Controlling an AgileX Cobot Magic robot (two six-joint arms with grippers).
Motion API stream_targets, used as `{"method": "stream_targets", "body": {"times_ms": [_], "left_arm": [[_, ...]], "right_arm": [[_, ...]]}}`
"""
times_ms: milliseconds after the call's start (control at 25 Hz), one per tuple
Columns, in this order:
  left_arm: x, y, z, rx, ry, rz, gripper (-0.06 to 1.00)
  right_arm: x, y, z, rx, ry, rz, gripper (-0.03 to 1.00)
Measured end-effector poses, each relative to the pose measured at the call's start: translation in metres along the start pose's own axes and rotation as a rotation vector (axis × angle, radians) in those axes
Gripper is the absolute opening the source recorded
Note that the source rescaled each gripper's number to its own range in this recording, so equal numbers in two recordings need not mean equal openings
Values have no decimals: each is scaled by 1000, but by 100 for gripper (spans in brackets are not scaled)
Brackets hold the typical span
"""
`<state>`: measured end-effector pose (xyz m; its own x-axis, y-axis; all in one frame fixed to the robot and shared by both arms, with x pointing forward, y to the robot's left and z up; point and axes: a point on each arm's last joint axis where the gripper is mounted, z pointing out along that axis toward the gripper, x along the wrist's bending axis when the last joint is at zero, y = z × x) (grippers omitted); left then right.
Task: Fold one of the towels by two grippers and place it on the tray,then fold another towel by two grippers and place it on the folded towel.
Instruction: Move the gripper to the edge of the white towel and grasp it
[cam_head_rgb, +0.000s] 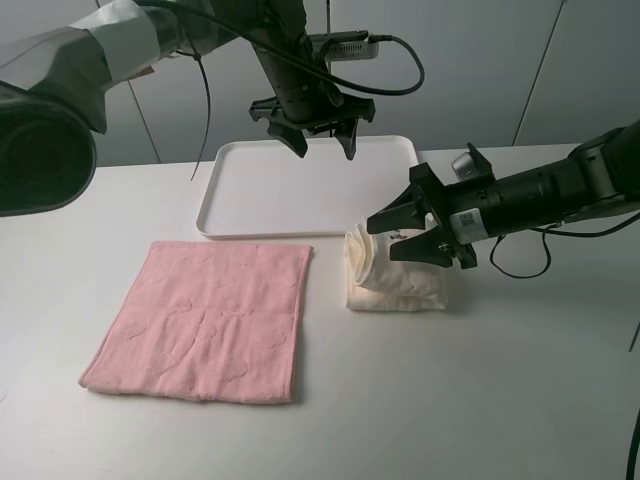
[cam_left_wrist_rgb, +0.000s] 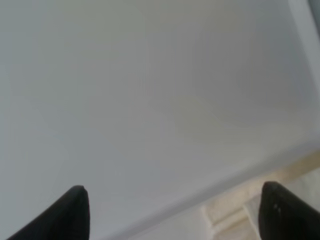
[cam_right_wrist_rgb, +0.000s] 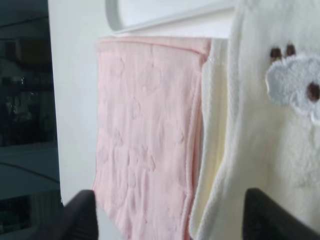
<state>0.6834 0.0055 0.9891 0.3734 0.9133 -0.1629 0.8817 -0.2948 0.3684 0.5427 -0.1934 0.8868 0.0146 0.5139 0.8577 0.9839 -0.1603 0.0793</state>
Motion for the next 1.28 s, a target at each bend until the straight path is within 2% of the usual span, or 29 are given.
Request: {"method": "stream_targets", "body": {"times_ms": [80, 320, 440, 520, 640, 760, 1040, 1280], "left_arm": [[1, 1, -3, -4, 0, 13, 94], [4, 5, -19, -31, -6, 89, 94], [6, 8, -32, -55, -6, 116, 94], [6, 10, -41, -70, -19, 128, 94], [7, 10, -52, -79, -45, 134, 94], [9, 2, -53, -40, -36, 149, 94], [21, -26, -67, 53, 51, 180, 94], [27, -62, -96, 106, 72, 182, 94]], "right_arm": [[1, 1, -1, -10, -9, -13, 70], [5, 10, -22, -87, -16, -16, 71], [-3, 19, -45, -145, -38, 14, 72], [-13, 22, -59, -168, -72, 35, 77], [-25, 22, -68, -164, -149, 21, 82], [-30, 21, -69, -153, -207, -1, 83], [-46, 30, -57, -101, -224, 36, 83], [-51, 34, -36, -27, -236, 12, 83]]}}
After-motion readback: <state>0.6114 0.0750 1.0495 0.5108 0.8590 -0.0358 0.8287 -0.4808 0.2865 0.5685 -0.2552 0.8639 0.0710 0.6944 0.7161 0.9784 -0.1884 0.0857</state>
